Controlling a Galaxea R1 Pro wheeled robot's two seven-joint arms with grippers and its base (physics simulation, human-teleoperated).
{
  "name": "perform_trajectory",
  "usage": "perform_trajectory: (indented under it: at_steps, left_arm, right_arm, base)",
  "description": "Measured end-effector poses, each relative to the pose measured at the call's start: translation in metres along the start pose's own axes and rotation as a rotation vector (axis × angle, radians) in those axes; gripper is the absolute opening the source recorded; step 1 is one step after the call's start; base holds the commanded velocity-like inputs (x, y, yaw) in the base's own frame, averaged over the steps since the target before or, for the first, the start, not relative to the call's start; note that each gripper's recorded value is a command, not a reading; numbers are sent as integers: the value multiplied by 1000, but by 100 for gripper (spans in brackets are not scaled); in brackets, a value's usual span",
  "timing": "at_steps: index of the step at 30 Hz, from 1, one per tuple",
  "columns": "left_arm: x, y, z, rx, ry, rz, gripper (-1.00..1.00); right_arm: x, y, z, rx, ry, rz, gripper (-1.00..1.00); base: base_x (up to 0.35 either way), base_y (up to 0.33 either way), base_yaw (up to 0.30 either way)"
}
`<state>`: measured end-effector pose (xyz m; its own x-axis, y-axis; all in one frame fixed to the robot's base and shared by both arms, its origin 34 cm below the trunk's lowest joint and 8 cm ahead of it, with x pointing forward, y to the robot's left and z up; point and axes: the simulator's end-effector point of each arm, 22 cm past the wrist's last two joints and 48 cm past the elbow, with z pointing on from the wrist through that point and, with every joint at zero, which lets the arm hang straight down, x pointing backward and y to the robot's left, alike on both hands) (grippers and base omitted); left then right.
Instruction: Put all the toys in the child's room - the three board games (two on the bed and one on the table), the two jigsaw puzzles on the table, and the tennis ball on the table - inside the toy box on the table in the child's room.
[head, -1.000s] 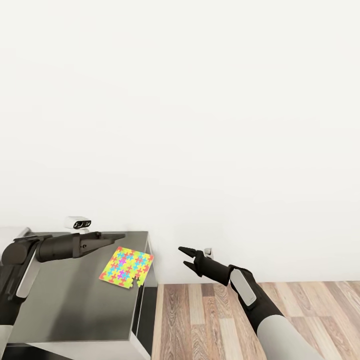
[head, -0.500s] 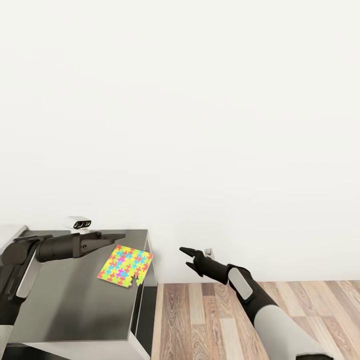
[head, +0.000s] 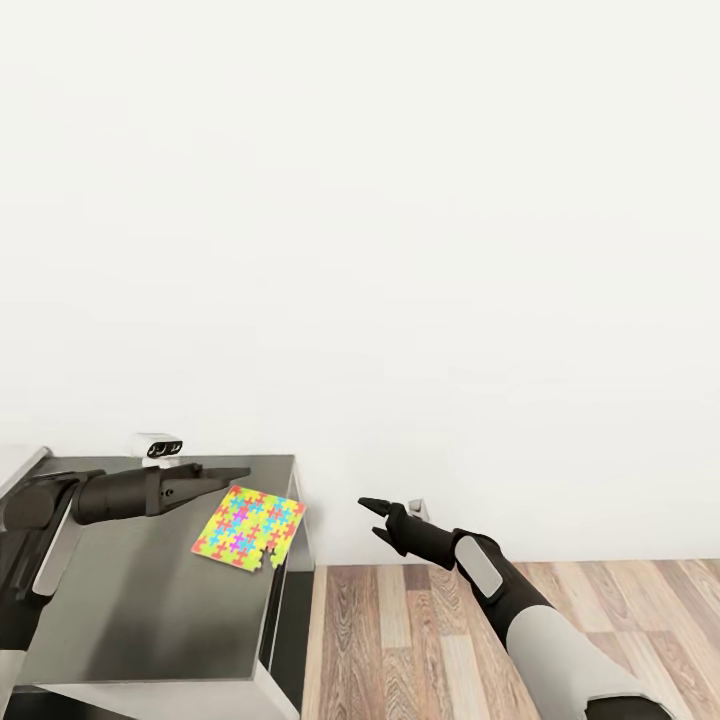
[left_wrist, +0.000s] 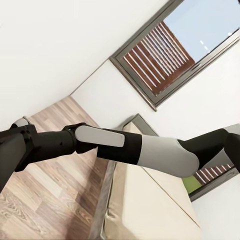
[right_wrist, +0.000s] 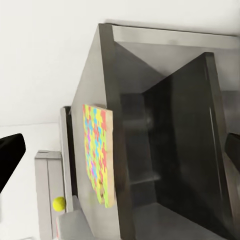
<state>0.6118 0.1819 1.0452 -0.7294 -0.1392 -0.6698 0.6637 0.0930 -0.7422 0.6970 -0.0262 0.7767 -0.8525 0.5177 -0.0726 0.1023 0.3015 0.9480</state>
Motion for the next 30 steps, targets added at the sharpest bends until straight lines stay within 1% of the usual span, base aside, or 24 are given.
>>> perform_trajectory:
  at_steps: [8, 11, 17, 25, 30]
  left_arm:
    - [7, 9, 0, 0, 0, 0, 100]
    - [10, 12, 0, 0, 0, 0, 100]
    - [10, 12, -1, 0, -1, 2, 100]
    - [10, 12, -1, -2, -2, 3, 100]
    - [10, 12, -1, -2, -2, 2, 100]
  right_arm:
    - [7, -5, 11, -12, 9, 3, 100]
    - [10, -9, 14, -9, 17, -4, 100]
    - [14, -11, 15, 5, 31, -23, 100]
    - [14, -12, 15, 7, 33, -26, 100]
    - [14, -11, 15, 7, 33, -27, 100]
  base:
    - [0, 0, 0]
    - [0, 0, 0]
    - [0, 0, 0]
    - [1, 3, 0]
    - [57, 136, 0]
